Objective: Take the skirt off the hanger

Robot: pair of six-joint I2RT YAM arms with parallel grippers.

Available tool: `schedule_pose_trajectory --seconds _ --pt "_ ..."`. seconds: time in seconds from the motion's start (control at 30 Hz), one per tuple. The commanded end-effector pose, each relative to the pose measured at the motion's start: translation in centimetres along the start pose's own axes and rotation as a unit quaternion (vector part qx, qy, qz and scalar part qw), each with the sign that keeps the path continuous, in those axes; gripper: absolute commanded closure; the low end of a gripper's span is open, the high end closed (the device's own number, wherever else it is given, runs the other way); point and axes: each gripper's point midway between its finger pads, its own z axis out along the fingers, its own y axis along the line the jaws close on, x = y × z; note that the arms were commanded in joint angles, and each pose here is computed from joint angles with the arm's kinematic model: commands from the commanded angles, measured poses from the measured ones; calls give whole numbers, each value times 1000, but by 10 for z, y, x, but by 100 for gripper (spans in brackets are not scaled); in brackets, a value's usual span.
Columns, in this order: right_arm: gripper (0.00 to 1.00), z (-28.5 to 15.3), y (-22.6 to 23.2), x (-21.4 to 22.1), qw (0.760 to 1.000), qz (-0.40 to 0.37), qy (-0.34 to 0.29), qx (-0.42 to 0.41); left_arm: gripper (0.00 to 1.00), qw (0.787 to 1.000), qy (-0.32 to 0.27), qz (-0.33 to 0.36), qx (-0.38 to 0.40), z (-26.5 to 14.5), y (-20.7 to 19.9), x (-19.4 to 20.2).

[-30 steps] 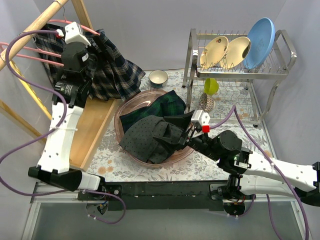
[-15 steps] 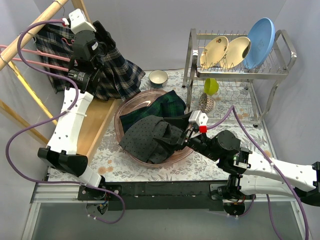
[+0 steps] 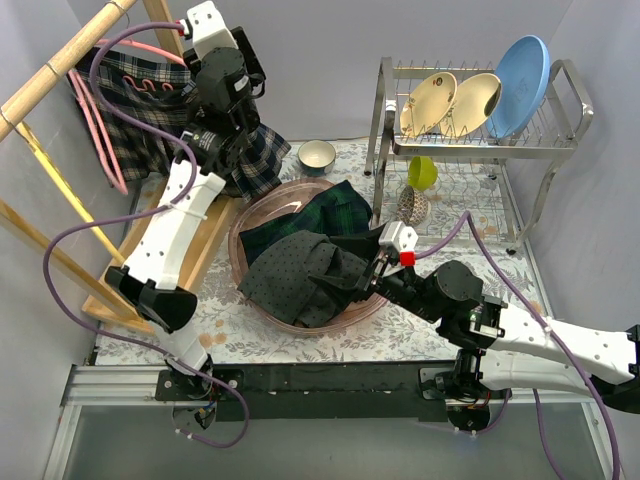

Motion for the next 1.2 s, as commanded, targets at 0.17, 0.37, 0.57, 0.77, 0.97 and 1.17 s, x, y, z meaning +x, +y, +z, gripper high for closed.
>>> schedule_pose_trajectory --seconds 0.17,0.37,0.57,0.77,0.97,1.17 --pt "13 -8 -3 -9 1000 -1 -12 8 45 989 -43 66 -127 20 41 -23" --pt "13 -7 -4 -3 1000 -8 -5 10 44 987 -33 67 -141 39 63 -17" --pt "13 -3 -4 -2 1000 -9 3 10 35 991 -10 37 -132 65 102 -13" --pt "13 1 -5 -1 1000 -24 5 12 33 996 -18 46 -68 80 82 -6" --pt "13 4 -6 2 1000 -25 9 14 40 995 -7 53 -84 96 94 5" --pt "13 6 -7 5 999 -30 9 19 41 993 33 35 -105 105 125 29"
